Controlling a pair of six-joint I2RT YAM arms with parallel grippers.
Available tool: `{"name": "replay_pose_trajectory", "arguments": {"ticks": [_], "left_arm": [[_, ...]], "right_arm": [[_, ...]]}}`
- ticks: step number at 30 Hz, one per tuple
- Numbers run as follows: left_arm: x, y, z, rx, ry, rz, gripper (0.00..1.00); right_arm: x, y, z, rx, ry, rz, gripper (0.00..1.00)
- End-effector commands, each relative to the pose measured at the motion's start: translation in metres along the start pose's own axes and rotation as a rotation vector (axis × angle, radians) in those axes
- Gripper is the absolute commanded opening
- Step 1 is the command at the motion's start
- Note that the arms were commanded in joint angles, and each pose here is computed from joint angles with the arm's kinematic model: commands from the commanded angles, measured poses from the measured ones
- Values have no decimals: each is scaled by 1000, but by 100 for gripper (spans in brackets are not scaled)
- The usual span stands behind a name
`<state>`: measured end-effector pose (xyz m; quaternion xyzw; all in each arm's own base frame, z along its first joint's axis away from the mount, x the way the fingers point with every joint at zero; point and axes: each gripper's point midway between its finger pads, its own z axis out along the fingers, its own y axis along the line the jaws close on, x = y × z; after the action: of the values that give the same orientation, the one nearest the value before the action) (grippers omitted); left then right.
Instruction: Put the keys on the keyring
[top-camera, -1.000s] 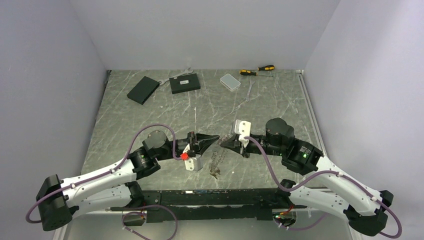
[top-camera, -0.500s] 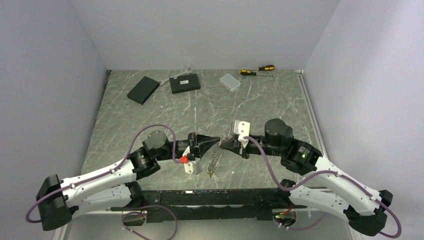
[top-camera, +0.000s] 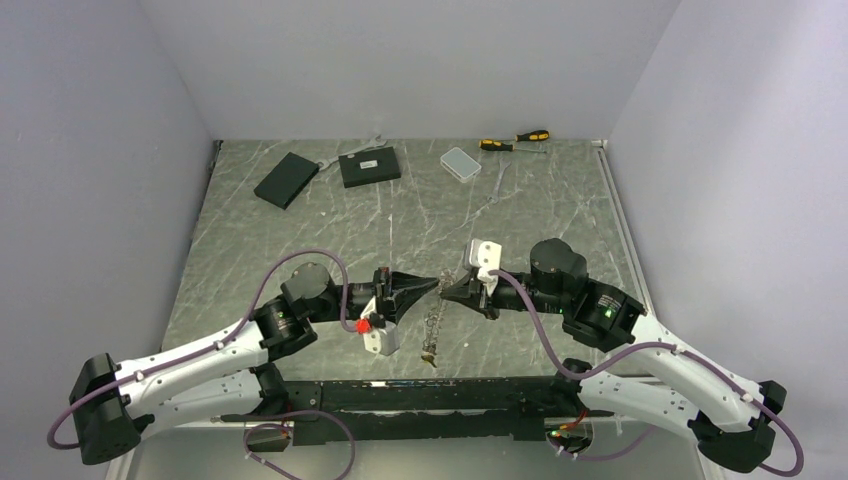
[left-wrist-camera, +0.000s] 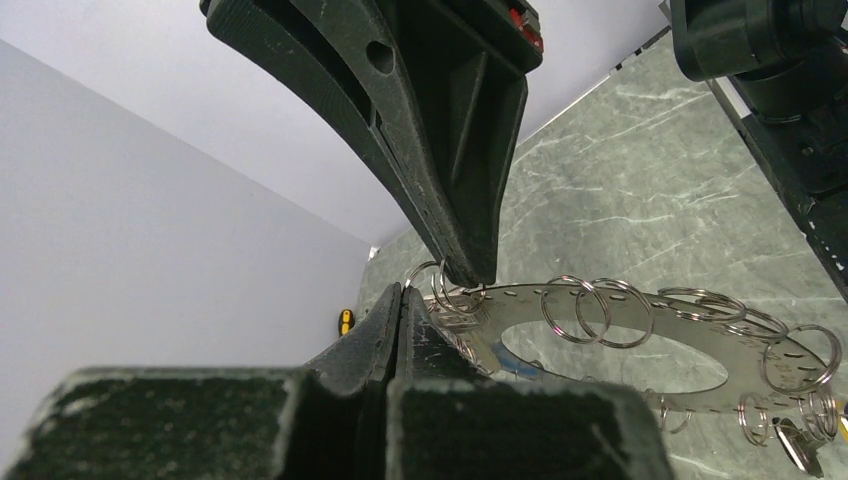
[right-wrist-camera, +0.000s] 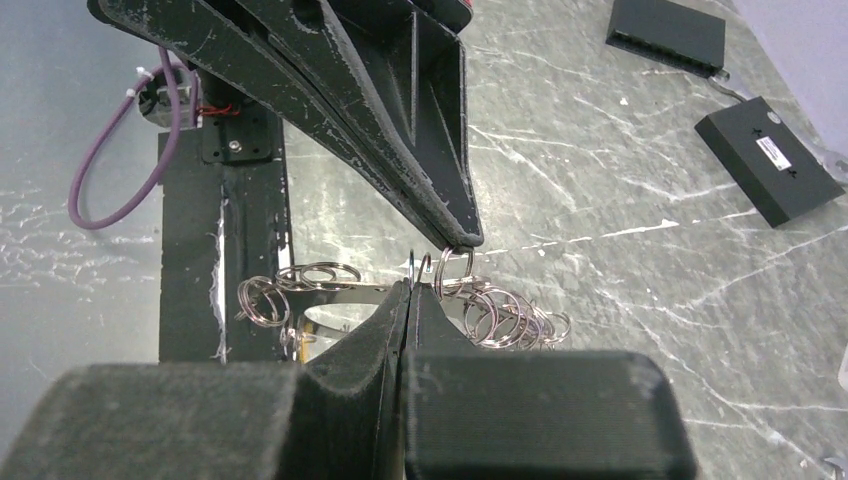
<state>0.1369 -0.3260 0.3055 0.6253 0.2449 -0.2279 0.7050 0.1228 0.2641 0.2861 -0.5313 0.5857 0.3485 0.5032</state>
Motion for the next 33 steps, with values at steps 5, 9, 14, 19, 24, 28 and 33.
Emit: {"name": "replay_pose_trajectory", "arguments": {"ticks": [5, 9, 14, 19, 24, 28, 33], "left_arm": [[-20, 4, -1, 12, -59, 41, 0], [-20, 3, -2, 16, -58, 45, 0], [-17, 1, -4, 27, -38, 59, 0], [-13, -1, -5, 35, -18, 73, 0], [-9, -4, -6, 37, -3, 75, 0], [-8, -2, -6, 28, -2, 77, 0], [-8, -2, -6, 24, 0, 72, 0]], "right_arm": [[-29, -10, -3, 48, -64, 13, 0], [-32, -10, -2, 47, -58, 29, 0], [-36, -11, -5, 55, -67, 29, 0], [-37, -12, -7, 63, -66, 32, 0], [-38, -12, -8, 66, -65, 32, 0], [-38, -12, -7, 63, -60, 34, 0], [-39, -13, -7, 66, -65, 32, 0]]}}
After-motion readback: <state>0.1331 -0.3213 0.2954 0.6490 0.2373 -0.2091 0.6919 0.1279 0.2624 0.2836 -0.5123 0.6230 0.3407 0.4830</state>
